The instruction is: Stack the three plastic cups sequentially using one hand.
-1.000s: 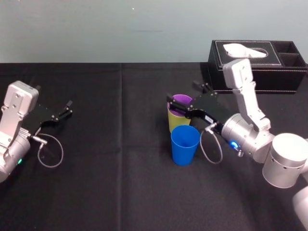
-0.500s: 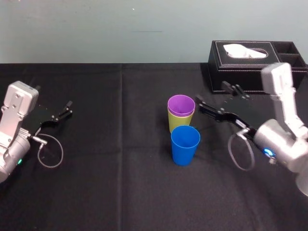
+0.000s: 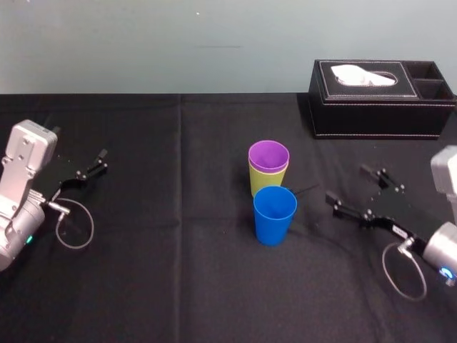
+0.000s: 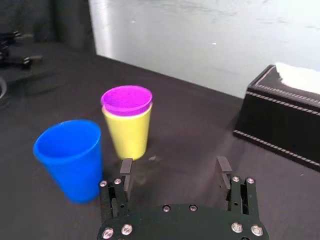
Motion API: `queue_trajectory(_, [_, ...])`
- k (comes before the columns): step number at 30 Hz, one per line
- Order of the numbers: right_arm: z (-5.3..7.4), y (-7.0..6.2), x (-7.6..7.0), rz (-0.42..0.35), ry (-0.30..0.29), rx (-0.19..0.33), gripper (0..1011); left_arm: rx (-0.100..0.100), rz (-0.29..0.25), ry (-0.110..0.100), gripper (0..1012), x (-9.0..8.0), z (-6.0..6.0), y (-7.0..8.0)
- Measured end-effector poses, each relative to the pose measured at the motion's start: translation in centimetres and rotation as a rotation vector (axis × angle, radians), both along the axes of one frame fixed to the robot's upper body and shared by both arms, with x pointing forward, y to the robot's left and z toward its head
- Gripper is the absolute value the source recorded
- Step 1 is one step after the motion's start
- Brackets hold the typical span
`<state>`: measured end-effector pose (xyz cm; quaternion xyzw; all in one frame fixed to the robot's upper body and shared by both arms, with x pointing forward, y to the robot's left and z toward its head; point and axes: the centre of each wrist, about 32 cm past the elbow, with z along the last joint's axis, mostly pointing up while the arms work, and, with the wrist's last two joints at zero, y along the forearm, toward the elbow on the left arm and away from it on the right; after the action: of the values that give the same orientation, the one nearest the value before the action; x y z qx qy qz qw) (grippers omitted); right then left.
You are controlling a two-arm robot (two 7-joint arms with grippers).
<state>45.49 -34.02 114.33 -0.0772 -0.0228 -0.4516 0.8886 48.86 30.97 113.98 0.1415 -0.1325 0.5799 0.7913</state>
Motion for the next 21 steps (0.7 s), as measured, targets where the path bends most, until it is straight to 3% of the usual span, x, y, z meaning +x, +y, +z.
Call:
queue_trajectory(3, [-1.1, -0.9, -0.6, 0.048, 0.005, -0.007, 1000, 0.000, 0.000, 0.000, 1011, 0.0, 0.0, 0.0])
queue_trajectory(9, [-2.3, -1.3, -1.5, 0.130, 0.014, -0.008, 1000, 0.000, 0.000, 0.000, 1011, 0.0, 0.0, 0.0])
queue_trajectory(21, [-3.6, -0.3, -3.1, 0.231, 0.020, 0.026, 1000, 0.000, 0.000, 0.000, 1011, 0.0, 0.0, 0.0])
